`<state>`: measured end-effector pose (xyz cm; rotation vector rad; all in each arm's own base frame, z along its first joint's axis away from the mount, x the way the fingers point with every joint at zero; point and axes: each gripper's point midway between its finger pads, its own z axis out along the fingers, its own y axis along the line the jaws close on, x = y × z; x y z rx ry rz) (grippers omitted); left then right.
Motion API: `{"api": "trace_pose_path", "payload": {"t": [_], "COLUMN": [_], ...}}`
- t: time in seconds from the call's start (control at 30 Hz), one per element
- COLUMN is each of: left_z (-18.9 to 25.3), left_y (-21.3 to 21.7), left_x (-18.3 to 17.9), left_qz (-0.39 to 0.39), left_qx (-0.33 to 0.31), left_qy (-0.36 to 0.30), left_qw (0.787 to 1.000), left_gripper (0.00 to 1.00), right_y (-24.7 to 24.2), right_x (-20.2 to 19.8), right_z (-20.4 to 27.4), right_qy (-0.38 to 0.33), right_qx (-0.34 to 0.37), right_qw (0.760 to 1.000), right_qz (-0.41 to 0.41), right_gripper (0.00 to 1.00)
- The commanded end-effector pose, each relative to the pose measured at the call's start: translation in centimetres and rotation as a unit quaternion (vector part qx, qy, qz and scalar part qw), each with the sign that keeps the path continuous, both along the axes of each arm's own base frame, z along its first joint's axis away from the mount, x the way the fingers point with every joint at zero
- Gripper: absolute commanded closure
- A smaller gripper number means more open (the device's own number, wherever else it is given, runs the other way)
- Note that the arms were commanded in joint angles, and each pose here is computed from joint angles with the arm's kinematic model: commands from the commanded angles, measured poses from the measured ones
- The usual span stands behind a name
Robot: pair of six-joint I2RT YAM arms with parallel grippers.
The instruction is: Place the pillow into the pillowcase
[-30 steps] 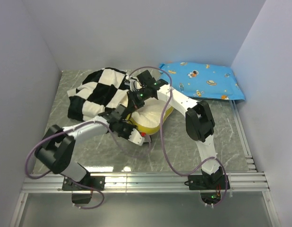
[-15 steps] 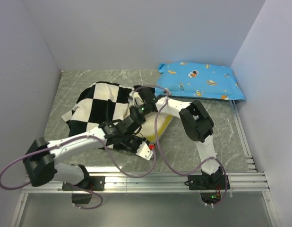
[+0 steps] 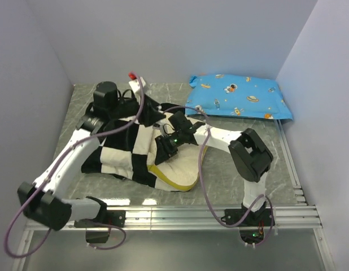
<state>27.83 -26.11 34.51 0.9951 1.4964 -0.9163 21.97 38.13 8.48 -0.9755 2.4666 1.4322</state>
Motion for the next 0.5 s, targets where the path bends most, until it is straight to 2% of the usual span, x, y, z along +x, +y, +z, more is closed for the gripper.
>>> {"api": "trace_pose_path", "payload": {"t": [0.0, 0.07, 0.1, 0.17, 0.2, 0.27, 0.3, 0.33, 0.47], "left_z": [-1.2, -1.3, -3.0, -4.3, -6.8, -9.0, -11.9, -13.4, -19.2], "left_y": [1.8, 4.2, 4.5, 6.1, 6.1, 6.9, 7.4, 7.9, 9.8], "left_x": [6.6, 10.3, 12.2, 15.1, 16.7, 18.4, 19.5, 19.6, 19.1], "left_qz": [0.110, 0.161, 0.176, 0.227, 0.238, 0.257, 0.274, 0.277, 0.306], "left_qx": [-0.034, -0.047, -0.040, -0.020, -0.001, 0.036, 0.060, 0.085, 0.141], "left_qy": [0.116, 0.137, 0.157, 0.153, 0.172, 0.183, 0.205, 0.213, 0.253], "left_qw": [0.987, 0.976, 0.971, 0.962, 0.956, 0.948, 0.938, 0.933, 0.907], "left_gripper": [0.32, 0.32, 0.32, 0.33, 0.33, 0.35, 0.37, 0.39, 0.41], "right_y": [-2.3, -3.7, -4.4, -6.6, -7.3, -9.3, -10.3, -11.0, -11.3], "right_x": [-0.6, 0.3, 1.4, 4.9, 6.2, 10.6, 12.6, 14.6, 18.9], "right_z": [2.1, 4.4, 5.2, 7.7, 8.4, 10.1, 9.9, 11.1, 8.2], "right_qy": [-0.065, -0.077, -0.099, -0.131, -0.143, -0.184, -0.206, -0.229, -0.244], "right_qx": [-0.010, -0.010, -0.007, -0.005, -0.007, -0.018, -0.044, -0.050, -0.106], "right_qw": [0.997, 0.997, 0.995, 0.991, 0.988, 0.977, 0.967, 0.959, 0.950], "right_qz": [0.044, 0.027, 0.020, -0.030, -0.049, -0.110, -0.141, -0.159, -0.162], "right_gripper": [0.53, 0.44, 0.36, 0.30, 0.29, 0.28, 0.28, 0.28, 0.29]}}
